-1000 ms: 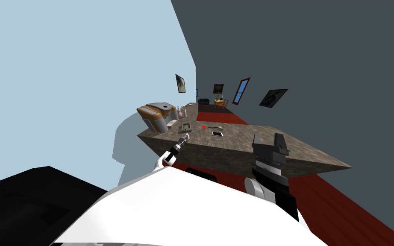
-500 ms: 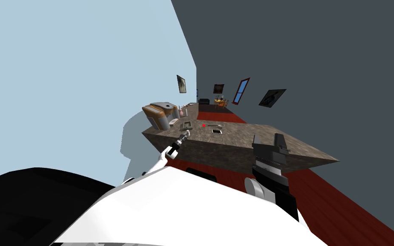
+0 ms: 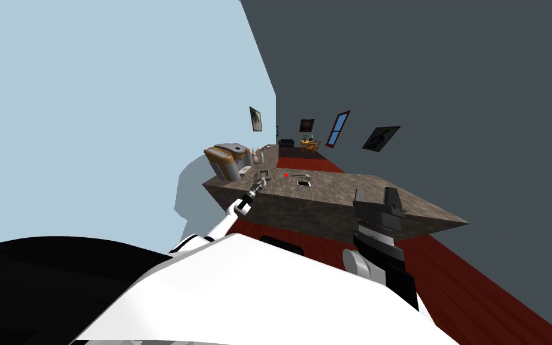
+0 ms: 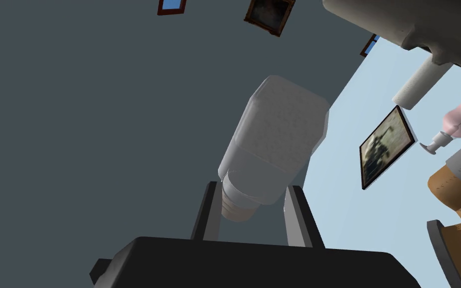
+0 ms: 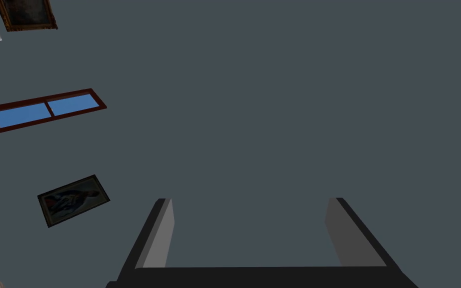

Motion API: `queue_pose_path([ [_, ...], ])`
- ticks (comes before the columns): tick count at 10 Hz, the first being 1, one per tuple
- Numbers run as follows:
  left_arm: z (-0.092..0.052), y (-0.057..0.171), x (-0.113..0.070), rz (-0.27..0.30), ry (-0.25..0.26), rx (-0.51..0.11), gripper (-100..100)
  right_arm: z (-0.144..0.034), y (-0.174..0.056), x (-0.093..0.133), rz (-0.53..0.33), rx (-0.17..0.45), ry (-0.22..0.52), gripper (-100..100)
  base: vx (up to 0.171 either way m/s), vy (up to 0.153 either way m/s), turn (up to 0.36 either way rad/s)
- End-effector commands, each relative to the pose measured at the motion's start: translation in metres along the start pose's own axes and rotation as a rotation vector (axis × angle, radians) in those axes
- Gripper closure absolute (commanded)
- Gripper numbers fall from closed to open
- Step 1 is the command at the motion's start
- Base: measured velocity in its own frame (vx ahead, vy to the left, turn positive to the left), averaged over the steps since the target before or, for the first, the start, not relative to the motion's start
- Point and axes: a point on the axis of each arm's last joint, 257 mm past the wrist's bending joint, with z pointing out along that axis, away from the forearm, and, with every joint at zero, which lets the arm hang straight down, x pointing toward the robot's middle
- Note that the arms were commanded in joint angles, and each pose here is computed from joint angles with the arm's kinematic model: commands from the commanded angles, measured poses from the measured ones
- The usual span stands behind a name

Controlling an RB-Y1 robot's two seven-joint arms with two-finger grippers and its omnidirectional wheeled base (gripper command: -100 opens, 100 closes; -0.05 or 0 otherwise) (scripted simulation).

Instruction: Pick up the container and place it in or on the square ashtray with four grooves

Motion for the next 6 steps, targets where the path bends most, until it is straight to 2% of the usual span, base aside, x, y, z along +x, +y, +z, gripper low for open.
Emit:
queue_pose_path([
  [1, 0.009, 0.008, -0.006, 0.007, -0.005, -0.013, 100, 0.000, 0.000, 0.000, 0.000, 0.000, 0.000, 0, -0.001, -0.010, 0.016],
  [3, 0.020, 0.021, -0.011, 0.016, -0.006, -0.035, 100, 0.000, 0.000, 0.000, 0.000, 0.000, 0.000, 0, 0.030, -0.013, 0.014],
  [6, 0.034, 0.043, -0.016, 0.030, 0.003, -0.079, 100, 0.000, 0.000, 0.000, 0.000, 0.000, 0.000, 0, 0.079, -0.016, 0.019],
])
